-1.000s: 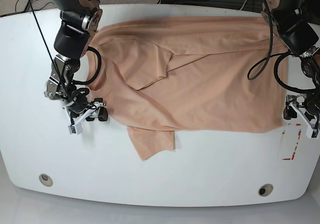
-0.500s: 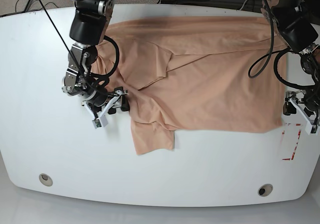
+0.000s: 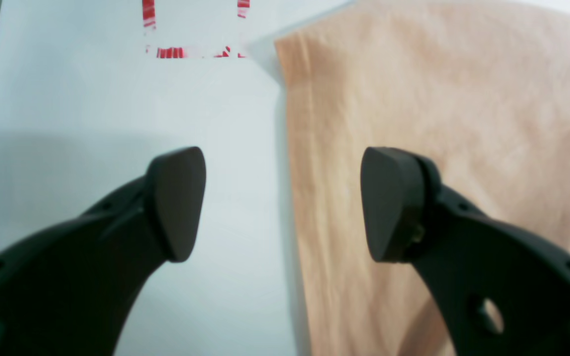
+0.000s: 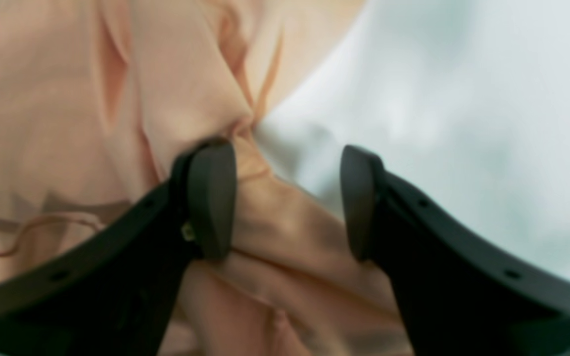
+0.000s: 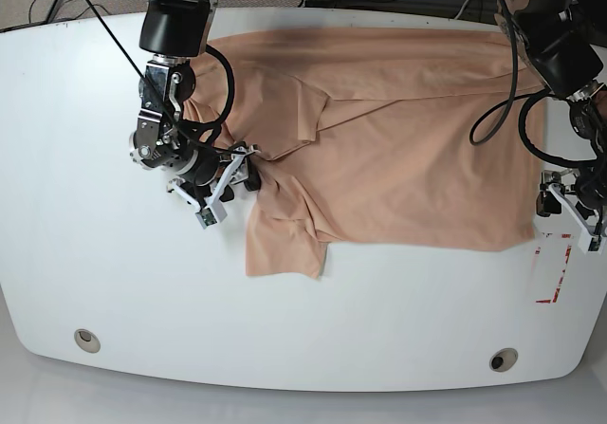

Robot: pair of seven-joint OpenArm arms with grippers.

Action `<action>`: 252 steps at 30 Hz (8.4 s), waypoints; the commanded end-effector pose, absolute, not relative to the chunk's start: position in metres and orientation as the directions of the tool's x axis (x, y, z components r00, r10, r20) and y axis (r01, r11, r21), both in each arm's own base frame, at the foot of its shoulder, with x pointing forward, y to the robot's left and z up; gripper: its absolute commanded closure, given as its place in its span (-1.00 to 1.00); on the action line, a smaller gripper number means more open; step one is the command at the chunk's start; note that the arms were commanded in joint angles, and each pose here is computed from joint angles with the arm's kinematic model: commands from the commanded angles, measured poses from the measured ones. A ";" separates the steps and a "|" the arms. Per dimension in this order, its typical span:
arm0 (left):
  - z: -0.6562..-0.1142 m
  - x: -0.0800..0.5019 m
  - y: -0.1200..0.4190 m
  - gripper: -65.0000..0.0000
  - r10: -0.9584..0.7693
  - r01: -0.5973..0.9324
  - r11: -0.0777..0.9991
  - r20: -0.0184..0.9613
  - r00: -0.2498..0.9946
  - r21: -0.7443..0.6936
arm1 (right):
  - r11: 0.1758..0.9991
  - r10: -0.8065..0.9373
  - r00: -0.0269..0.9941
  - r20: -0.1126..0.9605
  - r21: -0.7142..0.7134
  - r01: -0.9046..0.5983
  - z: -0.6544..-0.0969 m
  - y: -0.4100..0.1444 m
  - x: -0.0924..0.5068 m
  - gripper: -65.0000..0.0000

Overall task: Layout the t-shirt on the table in an organized manner, then fold the t-shirt properly
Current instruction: 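Move the right gripper to the t-shirt's sleeve edge and grasp it, then pull the grasped sleeve edge outward with the right gripper, then lower the left gripper onto the t-shirt's hem corner and grasp it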

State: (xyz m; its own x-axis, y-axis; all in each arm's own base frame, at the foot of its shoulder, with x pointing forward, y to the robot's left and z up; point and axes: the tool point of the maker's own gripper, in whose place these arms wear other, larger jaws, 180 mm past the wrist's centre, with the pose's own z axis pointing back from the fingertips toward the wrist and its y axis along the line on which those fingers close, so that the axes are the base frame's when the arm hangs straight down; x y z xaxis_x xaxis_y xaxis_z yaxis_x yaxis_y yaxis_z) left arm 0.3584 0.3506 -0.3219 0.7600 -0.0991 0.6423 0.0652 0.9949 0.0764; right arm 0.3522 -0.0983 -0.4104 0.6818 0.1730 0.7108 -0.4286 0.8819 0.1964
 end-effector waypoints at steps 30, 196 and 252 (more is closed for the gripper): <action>-0.319 0.376 0.342 -0.41 -0.068 0.068 0.997 0.704 0.707 0.028 | 0.893 0.313 0.525 0.791 -0.056 -0.447 -0.331 -0.151 0.390 1.00; -0.339 0.358 0.342 -0.41 -0.063 0.068 0.998 0.667 0.742 0.018 | 0.944 0.093 0.602 0.793 0.122 -0.306 -0.387 -0.215 0.459 -0.26; -0.381 0.454 0.332 -0.44 0.371 -0.153 0.922 0.700 0.610 -0.356 | 0.900 0.098 0.591 0.800 0.182 -0.396 -0.396 -0.167 0.448 0.96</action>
